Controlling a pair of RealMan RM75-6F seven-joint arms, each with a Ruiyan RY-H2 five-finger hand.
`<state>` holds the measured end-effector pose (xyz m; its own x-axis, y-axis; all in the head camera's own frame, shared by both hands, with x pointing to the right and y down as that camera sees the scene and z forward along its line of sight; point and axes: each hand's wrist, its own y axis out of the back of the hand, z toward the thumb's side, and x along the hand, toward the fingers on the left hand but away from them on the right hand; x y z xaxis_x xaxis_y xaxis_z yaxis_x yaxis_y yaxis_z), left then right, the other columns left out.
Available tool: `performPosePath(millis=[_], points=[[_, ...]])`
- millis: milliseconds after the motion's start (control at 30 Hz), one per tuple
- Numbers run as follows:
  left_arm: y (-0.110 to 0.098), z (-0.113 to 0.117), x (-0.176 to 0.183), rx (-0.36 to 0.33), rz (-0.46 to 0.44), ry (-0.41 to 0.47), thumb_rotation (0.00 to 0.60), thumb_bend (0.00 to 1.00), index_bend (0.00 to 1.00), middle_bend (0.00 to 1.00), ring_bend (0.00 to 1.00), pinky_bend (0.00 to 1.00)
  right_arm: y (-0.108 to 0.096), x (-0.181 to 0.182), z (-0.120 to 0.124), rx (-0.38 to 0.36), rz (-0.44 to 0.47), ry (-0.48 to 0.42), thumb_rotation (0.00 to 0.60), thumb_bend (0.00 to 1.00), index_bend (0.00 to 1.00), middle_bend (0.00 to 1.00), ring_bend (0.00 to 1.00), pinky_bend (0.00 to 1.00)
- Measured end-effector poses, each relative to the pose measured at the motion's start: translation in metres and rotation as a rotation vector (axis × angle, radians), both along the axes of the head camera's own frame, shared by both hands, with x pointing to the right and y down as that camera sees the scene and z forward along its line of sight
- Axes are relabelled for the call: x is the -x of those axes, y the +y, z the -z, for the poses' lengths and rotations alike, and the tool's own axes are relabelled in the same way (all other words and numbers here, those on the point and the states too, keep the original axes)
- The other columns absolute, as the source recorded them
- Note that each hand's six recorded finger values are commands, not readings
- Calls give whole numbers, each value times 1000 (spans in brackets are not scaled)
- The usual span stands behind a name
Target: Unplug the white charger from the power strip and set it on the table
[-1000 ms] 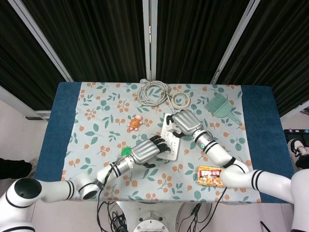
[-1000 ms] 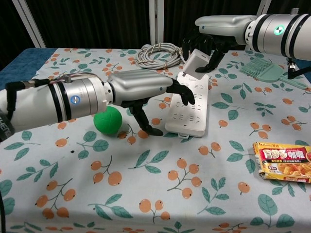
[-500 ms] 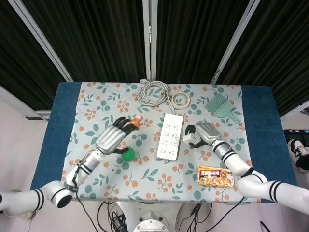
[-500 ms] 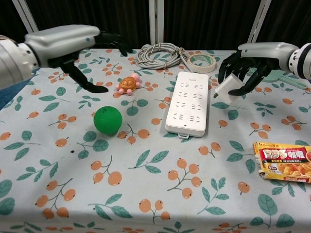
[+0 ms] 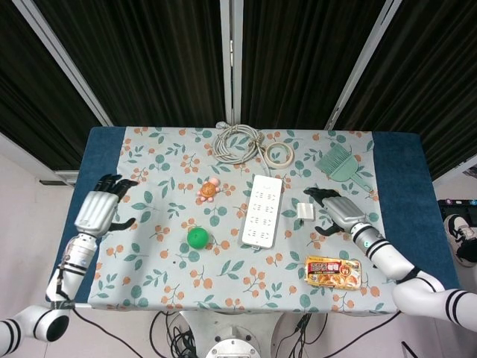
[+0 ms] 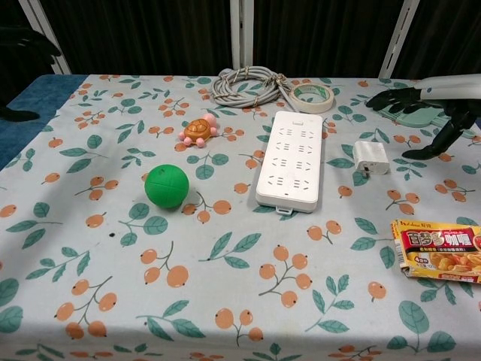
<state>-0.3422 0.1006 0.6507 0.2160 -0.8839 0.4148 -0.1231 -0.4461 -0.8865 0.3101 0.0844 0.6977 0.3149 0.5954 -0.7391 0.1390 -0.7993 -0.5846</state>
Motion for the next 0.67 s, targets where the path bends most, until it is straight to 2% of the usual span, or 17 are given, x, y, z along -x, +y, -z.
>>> performPosePath(millis=[133,233,333,467,667], points=[[9,9,36,-12,62,-77,600,171,190,205,101,99,-5,-14,20,-131,14,42,600,244,0,98,0,0],[20,21,59,-30,104,-127,600,171,190,205,101,91,-4,-28,41,-273,17,96,600,244,0,118,0,3],[32,35,75,-58,139,-158,600,171,190,206,102,88,6,-46,67,-409,-9,148,600,244,0,118,0,8],[56,55,89,-97,179,-187,600,171,190,206,101,85,43,-78,101,-530,-82,207,600,244,0,114,0,10],[89,72,87,-117,182,-203,600,167,189,195,101,56,106,-109,130,-569,-150,252,600,244,0,110,0,10]])
